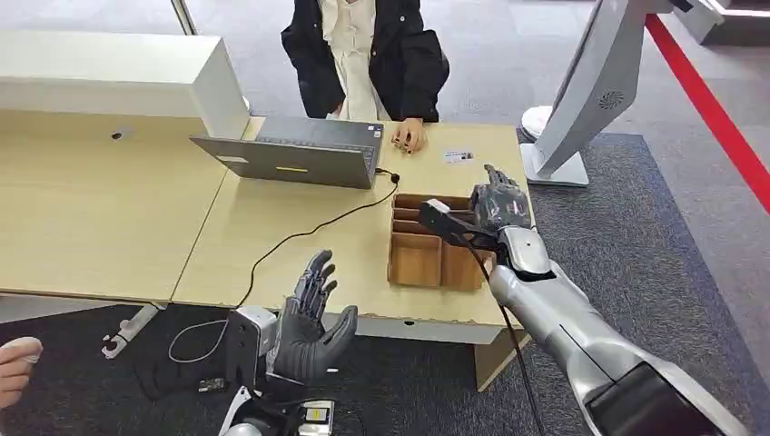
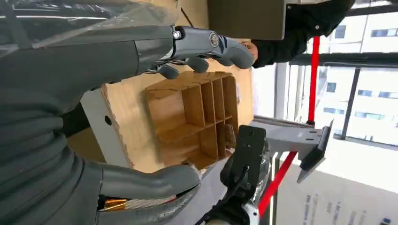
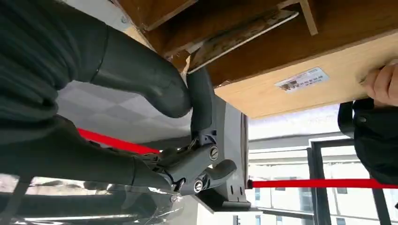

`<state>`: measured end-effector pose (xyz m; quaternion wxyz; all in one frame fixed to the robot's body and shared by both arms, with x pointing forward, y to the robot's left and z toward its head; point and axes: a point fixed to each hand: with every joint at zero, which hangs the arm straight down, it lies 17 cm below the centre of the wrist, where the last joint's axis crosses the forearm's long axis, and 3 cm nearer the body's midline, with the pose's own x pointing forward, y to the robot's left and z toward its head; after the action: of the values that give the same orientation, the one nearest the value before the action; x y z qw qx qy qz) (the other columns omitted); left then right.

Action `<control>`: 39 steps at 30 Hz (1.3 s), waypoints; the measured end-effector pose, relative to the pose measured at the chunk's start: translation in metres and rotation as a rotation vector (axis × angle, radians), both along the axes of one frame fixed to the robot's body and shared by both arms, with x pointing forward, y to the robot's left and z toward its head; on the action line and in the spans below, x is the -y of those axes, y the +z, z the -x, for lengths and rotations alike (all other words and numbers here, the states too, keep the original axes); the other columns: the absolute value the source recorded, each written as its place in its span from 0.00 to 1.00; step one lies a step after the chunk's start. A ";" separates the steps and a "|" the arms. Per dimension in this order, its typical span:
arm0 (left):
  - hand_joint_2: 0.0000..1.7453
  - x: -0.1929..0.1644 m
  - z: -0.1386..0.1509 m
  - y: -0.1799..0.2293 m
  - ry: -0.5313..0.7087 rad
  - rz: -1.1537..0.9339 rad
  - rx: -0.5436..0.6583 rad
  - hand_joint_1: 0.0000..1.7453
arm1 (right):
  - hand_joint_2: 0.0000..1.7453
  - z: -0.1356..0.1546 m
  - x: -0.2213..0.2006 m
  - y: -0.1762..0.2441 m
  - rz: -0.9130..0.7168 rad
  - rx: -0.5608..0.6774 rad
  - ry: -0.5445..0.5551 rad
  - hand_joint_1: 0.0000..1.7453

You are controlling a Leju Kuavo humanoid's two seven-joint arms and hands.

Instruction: Pass the card to the sensor for recognition and then transmit it.

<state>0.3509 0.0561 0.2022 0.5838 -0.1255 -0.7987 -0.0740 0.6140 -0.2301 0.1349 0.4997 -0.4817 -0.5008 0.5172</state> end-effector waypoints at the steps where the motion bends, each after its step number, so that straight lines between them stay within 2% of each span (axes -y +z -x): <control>1: 1.00 -0.001 0.000 0.000 0.005 0.001 0.001 0.00 | 1.00 0.000 0.000 0.000 -0.002 0.000 0.000 1.00; 15: 1.00 -0.003 -0.001 0.000 0.018 0.001 0.002 0.00 | 1.00 0.000 0.001 0.001 -0.007 0.007 0.001 1.00; 16: 1.00 -0.003 -0.001 0.000 0.018 0.000 0.002 0.00 | 1.00 0.000 0.001 0.001 -0.006 0.007 0.000 0.90; 17: 1.00 -0.004 -0.001 0.000 0.019 0.000 0.001 0.00 | 1.00 0.000 0.000 0.000 -0.006 0.006 0.000 0.58; 18: 1.00 -0.004 -0.001 0.000 0.018 -0.001 0.002 0.00 | 1.00 0.000 0.001 0.000 -0.005 0.005 0.000 0.09; 19: 1.00 -0.004 -0.001 0.000 0.018 -0.001 0.002 0.00 | 1.00 0.000 0.001 0.000 -0.005 0.005 0.000 0.00; 39: 1.00 0.000 0.001 0.000 0.001 -0.006 0.008 0.00 | 1.00 -0.002 0.007 0.003 -0.007 0.008 -0.026 0.00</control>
<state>0.3502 0.0565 0.2025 0.5809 -0.1230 -0.8010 -0.0766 0.6159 -0.2375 0.1376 0.5060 -0.4884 -0.4985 0.5068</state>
